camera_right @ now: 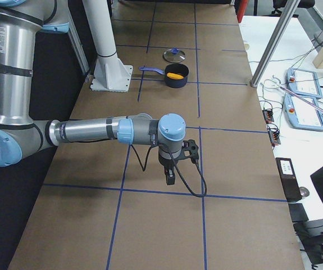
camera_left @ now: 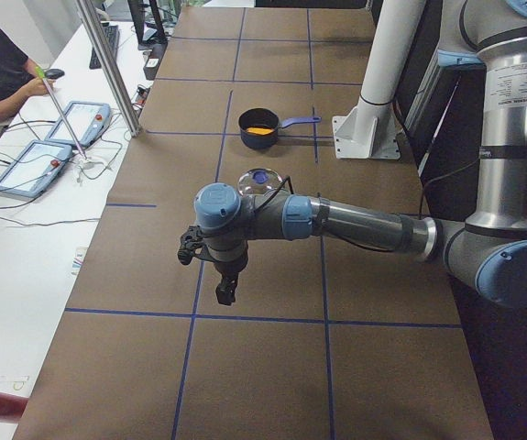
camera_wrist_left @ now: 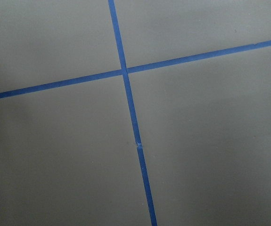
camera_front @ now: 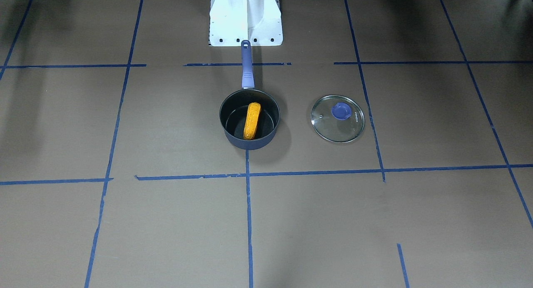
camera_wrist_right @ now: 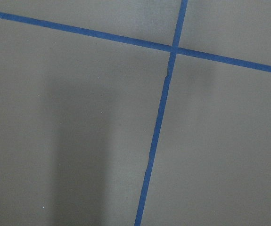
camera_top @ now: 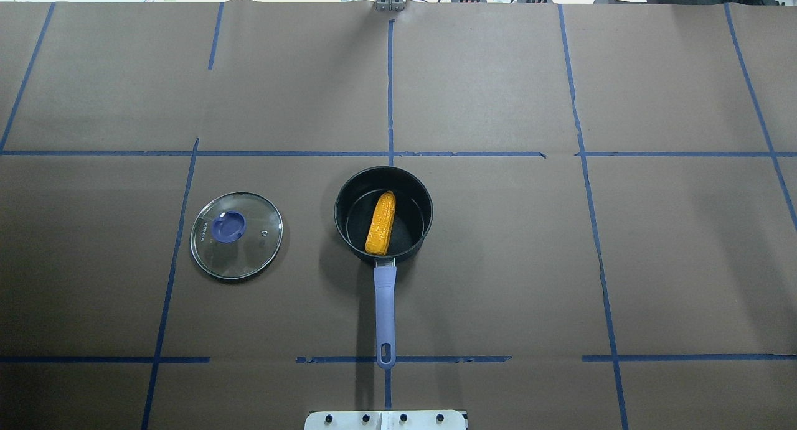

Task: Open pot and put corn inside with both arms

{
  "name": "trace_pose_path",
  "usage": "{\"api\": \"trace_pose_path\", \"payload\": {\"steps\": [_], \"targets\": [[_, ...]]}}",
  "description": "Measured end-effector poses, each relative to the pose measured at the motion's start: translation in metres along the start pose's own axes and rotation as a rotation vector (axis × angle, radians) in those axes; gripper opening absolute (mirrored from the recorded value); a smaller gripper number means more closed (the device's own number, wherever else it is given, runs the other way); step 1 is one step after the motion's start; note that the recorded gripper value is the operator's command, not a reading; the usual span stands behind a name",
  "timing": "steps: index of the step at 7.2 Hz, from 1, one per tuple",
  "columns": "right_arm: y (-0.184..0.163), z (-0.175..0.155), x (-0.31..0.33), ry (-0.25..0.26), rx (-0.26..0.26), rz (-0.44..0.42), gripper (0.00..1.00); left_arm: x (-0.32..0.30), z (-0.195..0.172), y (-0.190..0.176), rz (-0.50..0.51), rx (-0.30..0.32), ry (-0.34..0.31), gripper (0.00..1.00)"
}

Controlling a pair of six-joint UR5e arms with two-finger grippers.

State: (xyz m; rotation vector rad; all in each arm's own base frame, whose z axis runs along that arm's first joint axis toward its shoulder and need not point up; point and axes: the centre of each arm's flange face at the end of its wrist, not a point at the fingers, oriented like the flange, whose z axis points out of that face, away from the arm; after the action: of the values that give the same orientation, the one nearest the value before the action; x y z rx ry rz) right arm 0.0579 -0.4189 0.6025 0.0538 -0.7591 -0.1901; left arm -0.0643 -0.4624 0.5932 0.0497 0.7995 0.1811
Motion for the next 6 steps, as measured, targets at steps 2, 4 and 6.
{"api": "trace_pose_path", "payload": {"steps": [2,4,6], "targets": [[0.0011,0.0025,-0.0008,-0.002,-0.006,0.001,1.00,-0.0012,0.0044,0.0038,-0.008,-0.005,0.018,1.00],[0.0016,0.0038,-0.0014,-0.004,-0.009,0.002,1.00,-0.0022,0.0080,0.0077,-0.012,-0.007,0.038,1.00],[0.0033,0.0056,-0.0012,-0.006,-0.012,0.003,1.00,-0.0007,0.0064,0.0049,-0.004,-0.002,0.041,1.00]]}}
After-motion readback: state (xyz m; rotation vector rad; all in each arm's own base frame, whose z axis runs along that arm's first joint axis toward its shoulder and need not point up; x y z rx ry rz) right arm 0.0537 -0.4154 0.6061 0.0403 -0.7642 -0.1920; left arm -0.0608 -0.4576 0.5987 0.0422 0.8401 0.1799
